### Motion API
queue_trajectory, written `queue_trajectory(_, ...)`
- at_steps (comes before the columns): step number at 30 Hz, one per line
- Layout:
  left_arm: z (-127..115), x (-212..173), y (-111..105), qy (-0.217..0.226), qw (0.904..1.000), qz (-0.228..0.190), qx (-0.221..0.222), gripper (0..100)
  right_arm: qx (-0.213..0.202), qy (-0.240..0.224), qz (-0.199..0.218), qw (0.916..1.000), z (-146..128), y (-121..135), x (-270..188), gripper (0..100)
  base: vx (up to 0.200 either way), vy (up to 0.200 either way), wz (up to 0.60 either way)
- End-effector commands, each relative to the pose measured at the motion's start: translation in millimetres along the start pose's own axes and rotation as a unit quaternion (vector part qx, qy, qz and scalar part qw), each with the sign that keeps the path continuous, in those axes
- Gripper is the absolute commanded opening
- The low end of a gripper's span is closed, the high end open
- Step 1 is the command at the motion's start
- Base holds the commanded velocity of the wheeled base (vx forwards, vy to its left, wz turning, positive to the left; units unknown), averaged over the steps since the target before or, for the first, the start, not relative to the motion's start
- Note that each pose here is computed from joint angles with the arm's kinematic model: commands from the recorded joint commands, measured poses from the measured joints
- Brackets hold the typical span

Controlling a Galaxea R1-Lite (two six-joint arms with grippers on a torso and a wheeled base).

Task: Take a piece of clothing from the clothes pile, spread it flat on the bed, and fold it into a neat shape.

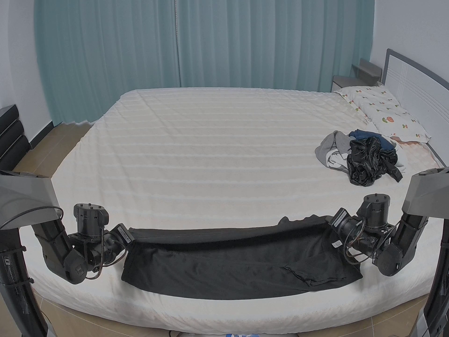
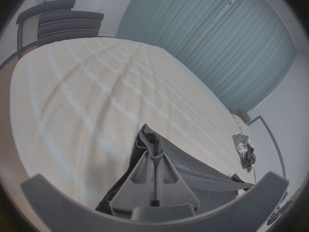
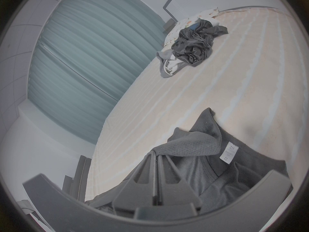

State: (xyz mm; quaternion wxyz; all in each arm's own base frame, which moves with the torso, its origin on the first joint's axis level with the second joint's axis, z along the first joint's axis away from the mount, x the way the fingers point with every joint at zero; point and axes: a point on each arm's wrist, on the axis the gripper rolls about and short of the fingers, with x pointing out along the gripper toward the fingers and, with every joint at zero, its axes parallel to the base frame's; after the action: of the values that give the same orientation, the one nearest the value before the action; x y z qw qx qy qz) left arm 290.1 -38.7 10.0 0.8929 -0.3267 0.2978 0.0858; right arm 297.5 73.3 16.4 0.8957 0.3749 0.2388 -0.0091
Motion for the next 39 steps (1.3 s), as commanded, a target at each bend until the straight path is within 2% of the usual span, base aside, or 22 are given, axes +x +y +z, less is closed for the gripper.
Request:
queue_trajectory(1,-7.6,-3.8,6.9,0.016,0.9998,0.013,0.005,0,-0.022,0.044,-0.041,0.9979,-16.4,-19.7,-15.9,0,0.000,0.000,0.00)
queue_trajectory(5,-13.4,-5.1,11.4,0.030,0.9991,0.021,0.023,0,-0.053,0.074,-0.067,0.9936,-30.5,-34.7,-14.9,0,0.000,0.000,0.00)
queue_trajectory(13,-24.0,0.0,21.3,0.052,0.9971,0.043,0.034,0,-0.060,0.086,-0.081,0.9912,-42.2,-48.2,-11.3,0,0.000,0.000,0.00)
queue_trajectory(14,-24.4,-0.4,21.7,0.053,0.9971,0.043,0.034,100,-0.059,0.085,-0.081,0.9913,-42.2,-48.1,-11.5,100,0.000,0.000,0.00)
queue_trajectory(20,-24.7,-10.4,25.5,0.054,0.9967,0.050,0.036,100,-0.050,0.062,-0.064,0.9947,-33.7,-44.7,-21.9,100,0.000,0.000,0.00)
queue_trajectory(25,-6.4,-25.4,25.6,0.023,0.9975,0.040,0.053,100,-0.033,0.039,-0.044,0.9977,-18.3,-45.2,-34.7,100,0.000,0.000,0.00)
queue_trajectory(26,4.7,-35.6,20.7,0.003,0.9981,0.020,0.059,100,-0.013,0.049,-0.032,0.9982,-15.4,-46.1,-43.3,100,0.000,0.000,0.00)
queue_trajectory(29,11.8,-43.5,13.1,0.004,0.9979,-0.019,0.062,100,0.024,0.054,-0.018,0.9981,-14.7,-46.3,-49.9,100,0.000,0.000,0.00)
queue_trajectory(30,13.5,-46.3,9.5,0.019,0.9964,-0.052,0.064,100,0.041,0.059,-0.018,0.9973,-15.0,-47.3,-52.0,100,0.000,0.000,0.00)
queue_trajectory(32,12.7,-43.9,8.5,0.042,0.9929,-0.079,0.078,100,0.045,0.057,-0.021,0.9972,-13.4,-48.8,-52.5,100,0.000,0.000,0.00)
queue_trajectory(33,11.8,-43.2,9.2,0.051,0.9905,-0.085,0.095,100,0.046,0.057,-0.021,0.9971,-13.2,-49.0,-52.5,100,0.000,0.000,0.00)
queue_trajectory(36,2.4,-39.5,20.4,0.088,0.9830,-0.069,0.146,100,0.046,0.060,-0.022,0.9969,-14.1,-49.4,-54.2,100,0.000,0.000,0.00)
queue_trajectory(37,2.4,-39.5,20.4,0.088,0.9830,-0.069,0.146,100,0.046,0.060,-0.022,0.9969,-14.1,-49.4,-54.2,100,0.000,0.000,0.00)
queue_trajectory(39,-5.7,-40.6,29.1,0.123,0.9757,-0.083,0.161,100,0.048,0.064,-0.026,0.9964,-15.9,-50.3,-55.3,100,0.000,0.000,0.00)
